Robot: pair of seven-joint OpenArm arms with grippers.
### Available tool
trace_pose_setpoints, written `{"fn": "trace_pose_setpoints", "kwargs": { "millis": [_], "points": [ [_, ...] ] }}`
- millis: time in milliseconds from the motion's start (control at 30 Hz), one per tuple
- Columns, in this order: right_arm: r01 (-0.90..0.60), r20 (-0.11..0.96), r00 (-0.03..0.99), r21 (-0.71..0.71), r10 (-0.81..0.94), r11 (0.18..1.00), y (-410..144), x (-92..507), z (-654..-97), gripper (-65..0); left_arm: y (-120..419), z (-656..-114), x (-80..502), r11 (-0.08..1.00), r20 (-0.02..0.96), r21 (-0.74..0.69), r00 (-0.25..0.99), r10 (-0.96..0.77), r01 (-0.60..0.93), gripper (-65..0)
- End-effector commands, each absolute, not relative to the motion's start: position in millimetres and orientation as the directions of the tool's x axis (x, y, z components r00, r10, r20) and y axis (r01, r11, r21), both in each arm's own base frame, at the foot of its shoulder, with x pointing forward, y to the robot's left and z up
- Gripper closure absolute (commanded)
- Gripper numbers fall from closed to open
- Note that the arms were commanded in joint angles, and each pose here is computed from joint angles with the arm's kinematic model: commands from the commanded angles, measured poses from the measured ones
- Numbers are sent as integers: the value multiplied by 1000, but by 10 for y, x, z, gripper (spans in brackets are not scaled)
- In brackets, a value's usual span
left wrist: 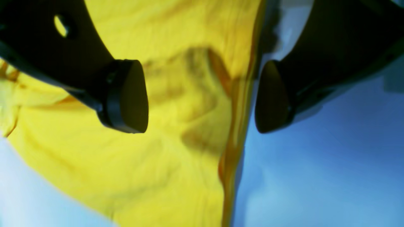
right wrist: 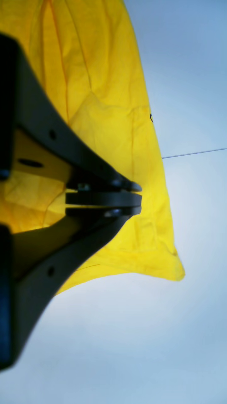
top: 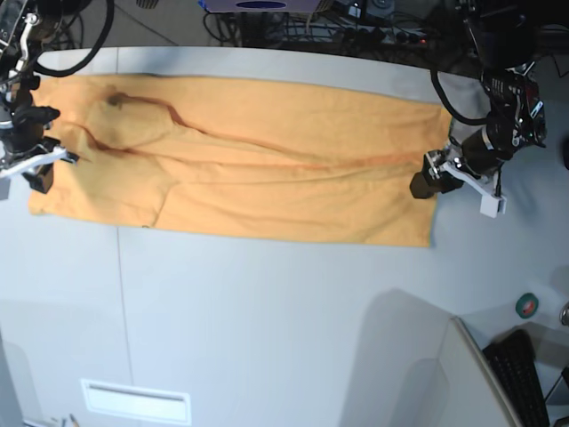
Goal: Layout the t-shirt on the table in an organized manner, then fold the t-shirt properly
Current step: 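Smooth the folded strip by sliding both grippers along its ends, then carry the strip end held by the left gripper toward the middle, folding it over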
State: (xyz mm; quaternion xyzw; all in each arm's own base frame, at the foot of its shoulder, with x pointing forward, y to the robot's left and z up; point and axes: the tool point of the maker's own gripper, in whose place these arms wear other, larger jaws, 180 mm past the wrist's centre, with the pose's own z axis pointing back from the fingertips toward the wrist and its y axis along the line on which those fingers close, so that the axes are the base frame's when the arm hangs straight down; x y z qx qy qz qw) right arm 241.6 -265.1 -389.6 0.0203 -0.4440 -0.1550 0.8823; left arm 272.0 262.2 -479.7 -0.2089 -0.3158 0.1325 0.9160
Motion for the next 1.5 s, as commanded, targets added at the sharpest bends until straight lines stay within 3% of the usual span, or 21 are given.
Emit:
{"fn": "trace_pose_setpoints", "kwargs": {
  "millis": [0, 167, 333, 433, 667, 833, 967, 1067, 1467],
  "points": [
    [246, 806, 521, 173, -281, 954, -2686, 2489, -3775, 0, 2676, -4865, 2643, 886, 494, -446, 792, 360, -125, -481],
    [246, 806, 521, 173, -281, 954, -2686, 2489, -3775, 0, 2507, -5003, 2555, 890, 448, -447, 838, 312, -92, -286],
    [246, 807, 520, 173, -280, 954, -2686, 2491, -3770, 0, 2407, -5071, 2479, 894, 426, -443, 863, 272, -63, -168],
    [246, 807, 520, 173, -280, 954, -2686, 2491, -3770, 0, 2409, -5057, 2506, 894, 429, -443, 861, 272, -62, -3],
    [246, 807, 520, 173, -280, 954, -2686, 2491, -3770, 0, 2675, -4940, 2571, 918, 464, -393, 851, 247, -52, 0],
    [246, 807, 520, 173, -280, 954, -2686, 2491, -3770, 0, 2922, -4536, 2800, 956, 568, -291, 809, 150, 26, 0],
    [246, 807, 520, 173, -280, 954, -2686, 2491, -3770, 0, 2922, -4300, 2790, 980, 615, -197, 778, 131, -9, 0],
    [246, 807, 520, 173, -280, 954, -2686, 2491, -3770, 0, 2607, -4239, 2730, 989, 622, -126, 783, 16, 79, 0],
    [246, 808, 519, 173, -280, 954, -2686, 2497, -3766, 0, 1033, -4385, 2643, 916, 619, -119, 750, -233, 383, 0]
  ]
}}
